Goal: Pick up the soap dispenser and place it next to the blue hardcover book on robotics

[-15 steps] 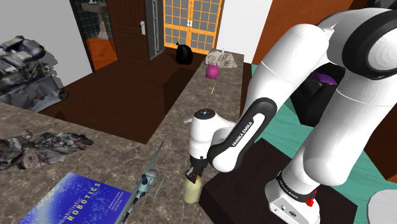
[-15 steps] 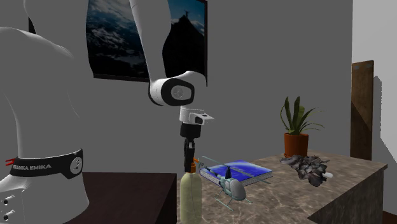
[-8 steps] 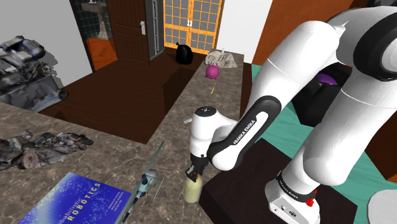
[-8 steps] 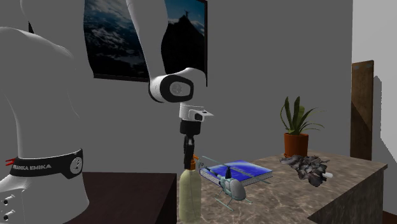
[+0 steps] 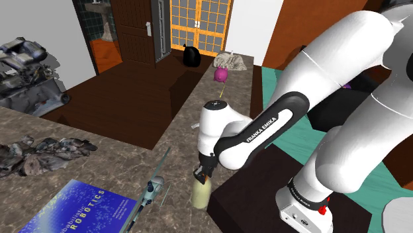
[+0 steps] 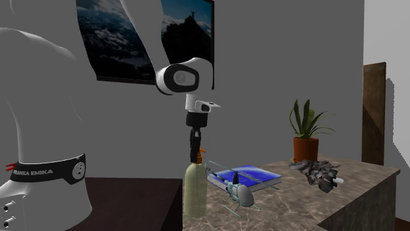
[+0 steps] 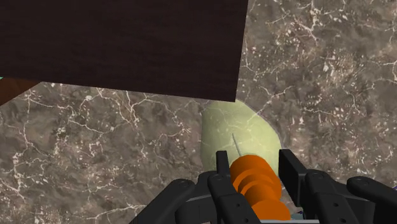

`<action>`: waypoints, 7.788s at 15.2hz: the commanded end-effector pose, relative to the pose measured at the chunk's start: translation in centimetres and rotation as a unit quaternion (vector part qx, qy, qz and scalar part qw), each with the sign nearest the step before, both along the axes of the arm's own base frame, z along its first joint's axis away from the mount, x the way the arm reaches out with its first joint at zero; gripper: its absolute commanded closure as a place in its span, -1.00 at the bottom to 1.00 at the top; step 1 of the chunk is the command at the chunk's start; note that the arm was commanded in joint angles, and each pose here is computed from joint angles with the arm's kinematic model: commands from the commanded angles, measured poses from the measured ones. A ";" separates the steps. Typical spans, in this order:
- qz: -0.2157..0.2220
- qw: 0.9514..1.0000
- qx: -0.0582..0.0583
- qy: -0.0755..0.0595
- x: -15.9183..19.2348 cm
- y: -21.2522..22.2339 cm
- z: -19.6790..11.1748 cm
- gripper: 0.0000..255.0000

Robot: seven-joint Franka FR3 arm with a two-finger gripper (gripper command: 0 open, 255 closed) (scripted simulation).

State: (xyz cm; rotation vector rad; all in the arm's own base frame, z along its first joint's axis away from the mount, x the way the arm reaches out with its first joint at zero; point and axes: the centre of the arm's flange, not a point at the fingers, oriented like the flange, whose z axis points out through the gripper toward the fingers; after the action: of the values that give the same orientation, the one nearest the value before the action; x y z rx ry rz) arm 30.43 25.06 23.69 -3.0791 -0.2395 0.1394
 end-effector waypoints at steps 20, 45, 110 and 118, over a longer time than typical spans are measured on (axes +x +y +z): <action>0.000 1.000 0.000 0.000 0.0 0.0 11.1 1.00; 0.000 1.000 0.000 0.000 0.0 0.0 24.3 1.00; 0.000 1.000 0.000 0.000 32.0 19.8 -4.1 -1.00; 0.000 1.000 0.000 0.000 32.5 19.6 0.9 -1.00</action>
State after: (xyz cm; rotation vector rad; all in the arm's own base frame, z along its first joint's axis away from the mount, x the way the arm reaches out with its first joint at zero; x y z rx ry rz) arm 62.82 44.75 24.27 -3.0785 -0.2393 0.1389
